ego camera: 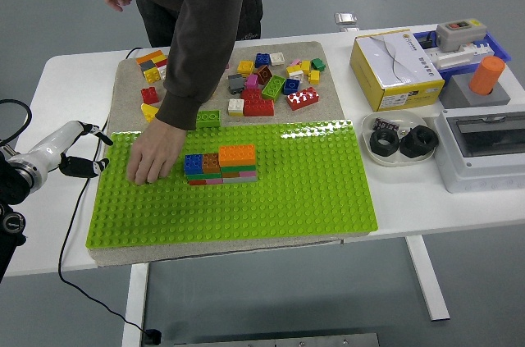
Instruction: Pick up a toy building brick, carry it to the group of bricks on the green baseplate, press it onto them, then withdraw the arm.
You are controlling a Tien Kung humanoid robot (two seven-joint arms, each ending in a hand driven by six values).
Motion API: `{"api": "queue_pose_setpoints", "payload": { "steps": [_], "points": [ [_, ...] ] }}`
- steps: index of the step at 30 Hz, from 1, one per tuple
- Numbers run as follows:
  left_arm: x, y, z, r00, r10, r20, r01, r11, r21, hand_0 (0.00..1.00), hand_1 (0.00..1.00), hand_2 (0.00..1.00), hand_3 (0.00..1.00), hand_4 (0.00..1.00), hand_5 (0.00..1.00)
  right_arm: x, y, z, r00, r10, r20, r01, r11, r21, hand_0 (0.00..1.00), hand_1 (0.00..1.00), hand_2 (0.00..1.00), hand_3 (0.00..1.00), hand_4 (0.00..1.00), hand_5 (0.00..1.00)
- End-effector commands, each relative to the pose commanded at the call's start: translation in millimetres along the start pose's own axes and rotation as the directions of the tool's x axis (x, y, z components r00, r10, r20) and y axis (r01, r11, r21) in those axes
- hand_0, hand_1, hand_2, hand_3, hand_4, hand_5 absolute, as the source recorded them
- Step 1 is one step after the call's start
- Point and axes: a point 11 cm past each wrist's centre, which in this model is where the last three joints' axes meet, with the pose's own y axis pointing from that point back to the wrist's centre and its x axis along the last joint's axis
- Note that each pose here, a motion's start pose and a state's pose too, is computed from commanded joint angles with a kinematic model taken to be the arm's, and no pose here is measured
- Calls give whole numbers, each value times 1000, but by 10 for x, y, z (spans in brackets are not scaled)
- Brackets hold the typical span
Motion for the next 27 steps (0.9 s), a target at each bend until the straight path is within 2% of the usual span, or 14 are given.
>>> {"api": "queue_pose_setpoints", "payload": {
  "steps": [6,16,20,24,25,27],
  "points": [
    [-18,-25,14,1000,-10,18,10,1000,-2,998,952,925,643,677,2,-3,1,-12,1000,0,4,0,1000,4,726,677,747,878,728,998],
    [-5,-3,-42,999,-21,44,20,1000,10,998,954,926,651,692,2,30,12,-37,1000,9,12,-9,1000,13,726,677,746,877,728,998],
    [-104,-37,15,995,-50,81,52,999,-15,998,954,928,654,702,2,50,19,-50,1000,15,14,-15,1000,18,725,677,744,876,728,998],
    [-239,-85,158,990,-78,119,86,994,-61,998,954,928,654,702,2,59,25,-71,1000,19,10,-19,1000,22,725,677,744,876,728,998],
    [-269,-90,204,988,-84,131,94,993,-74,998,968,946,760,768,2,60,27,-76,1000,20,9,-20,1000,23,725,675,743,876,727,998],
    [-285,-92,255,986,-86,144,100,991,-88,998,968,946,760,768,2,62,28,-81,1000,21,8,-21,1000,24,725,675,743,876,727,998]
  ]
}}
